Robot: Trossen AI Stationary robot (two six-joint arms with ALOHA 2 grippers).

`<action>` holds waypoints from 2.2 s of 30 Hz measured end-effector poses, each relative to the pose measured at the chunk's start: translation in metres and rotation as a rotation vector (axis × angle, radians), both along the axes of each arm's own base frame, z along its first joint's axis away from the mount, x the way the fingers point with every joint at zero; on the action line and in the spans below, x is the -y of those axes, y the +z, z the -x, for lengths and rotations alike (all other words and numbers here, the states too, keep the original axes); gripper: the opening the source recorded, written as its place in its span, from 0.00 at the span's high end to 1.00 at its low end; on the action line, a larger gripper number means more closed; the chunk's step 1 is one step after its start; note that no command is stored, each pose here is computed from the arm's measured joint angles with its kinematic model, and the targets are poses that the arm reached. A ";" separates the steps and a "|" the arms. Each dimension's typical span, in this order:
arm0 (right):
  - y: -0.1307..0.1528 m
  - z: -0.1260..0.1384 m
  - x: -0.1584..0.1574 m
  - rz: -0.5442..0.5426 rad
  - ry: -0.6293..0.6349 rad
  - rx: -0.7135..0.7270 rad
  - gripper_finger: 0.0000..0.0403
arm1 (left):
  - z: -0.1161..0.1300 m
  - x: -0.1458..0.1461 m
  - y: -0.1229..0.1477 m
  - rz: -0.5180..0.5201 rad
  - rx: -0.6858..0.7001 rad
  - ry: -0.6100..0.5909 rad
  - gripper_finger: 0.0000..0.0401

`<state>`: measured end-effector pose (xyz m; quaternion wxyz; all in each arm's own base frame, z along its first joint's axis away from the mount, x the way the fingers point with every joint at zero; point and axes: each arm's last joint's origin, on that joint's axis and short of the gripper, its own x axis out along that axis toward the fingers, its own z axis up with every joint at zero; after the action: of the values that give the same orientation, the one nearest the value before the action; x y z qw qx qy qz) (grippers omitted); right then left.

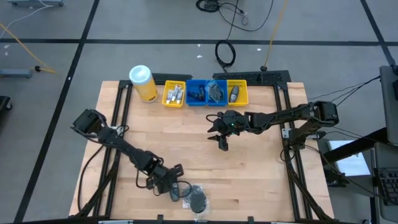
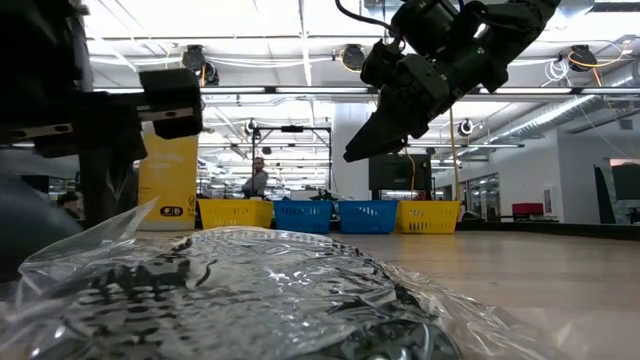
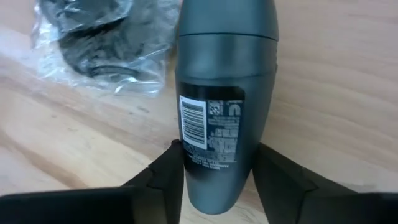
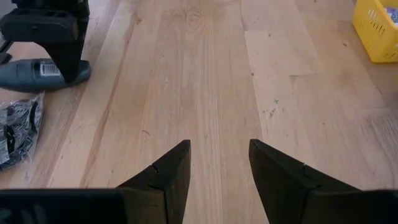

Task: Pick & Place Travel size toiletries
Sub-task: Put the deodorant into the right yellow bin

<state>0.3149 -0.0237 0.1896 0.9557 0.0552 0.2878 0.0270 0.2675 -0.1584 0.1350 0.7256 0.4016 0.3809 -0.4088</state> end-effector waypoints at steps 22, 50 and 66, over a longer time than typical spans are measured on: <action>0.000 0.000 0.000 0.000 0.000 -0.002 0.61 | -0.010 -0.010 0.002 0.115 -0.024 0.323 0.96; -0.004 0.003 0.000 0.004 0.006 -0.051 0.61 | -0.017 0.013 0.059 0.763 -0.516 1.235 0.71; -0.009 0.007 -0.001 0.010 0.016 -0.110 0.61 | -0.036 0.043 0.055 0.867 -0.648 1.423 0.43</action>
<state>0.3083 -0.0229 0.1808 0.9385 0.0493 0.3405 0.0303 0.3035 -0.2019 0.1896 0.7523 -0.3745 0.5383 -0.0635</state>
